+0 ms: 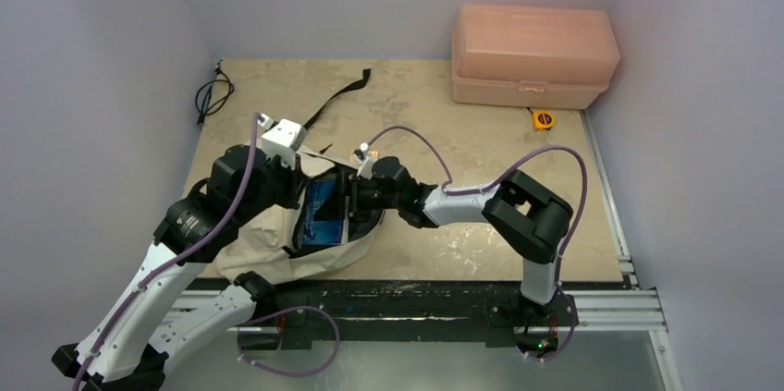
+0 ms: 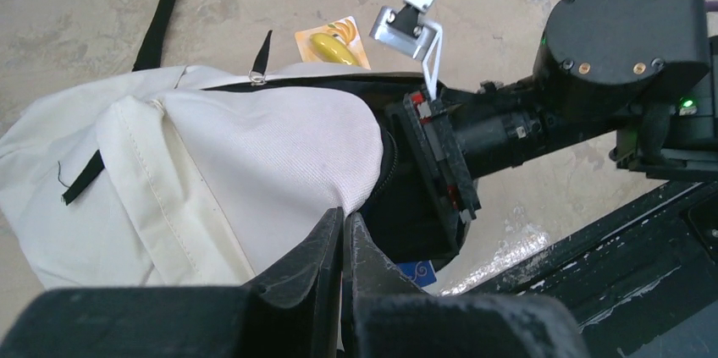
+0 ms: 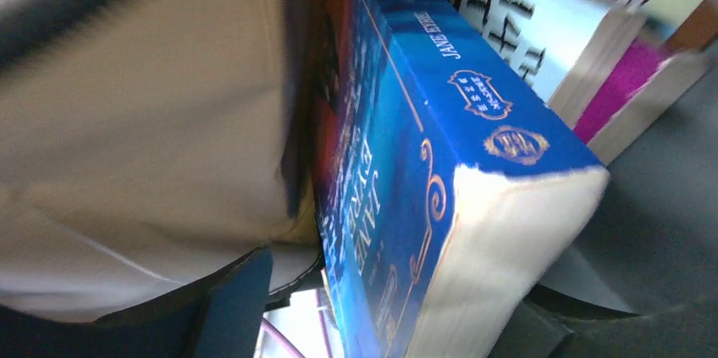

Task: Pack the student bag
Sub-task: Place the book in the student bag.

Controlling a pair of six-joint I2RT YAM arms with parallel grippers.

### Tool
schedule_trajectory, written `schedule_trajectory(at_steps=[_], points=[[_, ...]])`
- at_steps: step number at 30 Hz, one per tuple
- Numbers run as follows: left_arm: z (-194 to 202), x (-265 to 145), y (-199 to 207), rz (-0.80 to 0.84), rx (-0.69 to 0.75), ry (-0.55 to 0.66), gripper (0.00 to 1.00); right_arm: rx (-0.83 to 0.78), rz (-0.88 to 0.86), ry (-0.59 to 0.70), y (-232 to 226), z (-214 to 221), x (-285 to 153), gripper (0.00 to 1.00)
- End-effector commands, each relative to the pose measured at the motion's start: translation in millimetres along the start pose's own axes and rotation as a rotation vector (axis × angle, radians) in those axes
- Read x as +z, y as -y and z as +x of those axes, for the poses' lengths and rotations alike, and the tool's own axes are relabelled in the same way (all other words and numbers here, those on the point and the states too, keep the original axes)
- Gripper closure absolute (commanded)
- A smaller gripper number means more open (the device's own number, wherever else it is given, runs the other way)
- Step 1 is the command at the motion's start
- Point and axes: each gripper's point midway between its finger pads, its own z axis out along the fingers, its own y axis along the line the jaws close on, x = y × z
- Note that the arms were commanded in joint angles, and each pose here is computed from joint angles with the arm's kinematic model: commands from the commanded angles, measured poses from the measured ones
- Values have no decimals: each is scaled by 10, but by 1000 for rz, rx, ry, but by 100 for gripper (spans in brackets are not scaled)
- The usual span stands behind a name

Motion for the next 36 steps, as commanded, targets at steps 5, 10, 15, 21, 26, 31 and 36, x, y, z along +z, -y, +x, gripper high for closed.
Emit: schedule_trajectory(at_steps=[5,10,15,21,26,31,36], points=[[-143,-71,85,45,-52,91,100,-235,40,61,-319,-278,-449,5],[-117,-94,113,63,-54,83,100,-224,3,34,-280,-105,-535,18],[-72,-72,148,80,-62,65,100,-192,-68,48,-229,-109,-314,65],[50,-10,135,69,-81,26,100,-195,-182,126,-658,-360,-61,96],[164,5,109,57,-94,7,100,-166,-185,182,-768,-449,-163,75],[234,9,89,50,-85,-7,100,-255,-86,104,-546,-234,-366,46],[241,-14,24,18,-79,-3,100,-431,44,101,-510,-236,-740,25]])
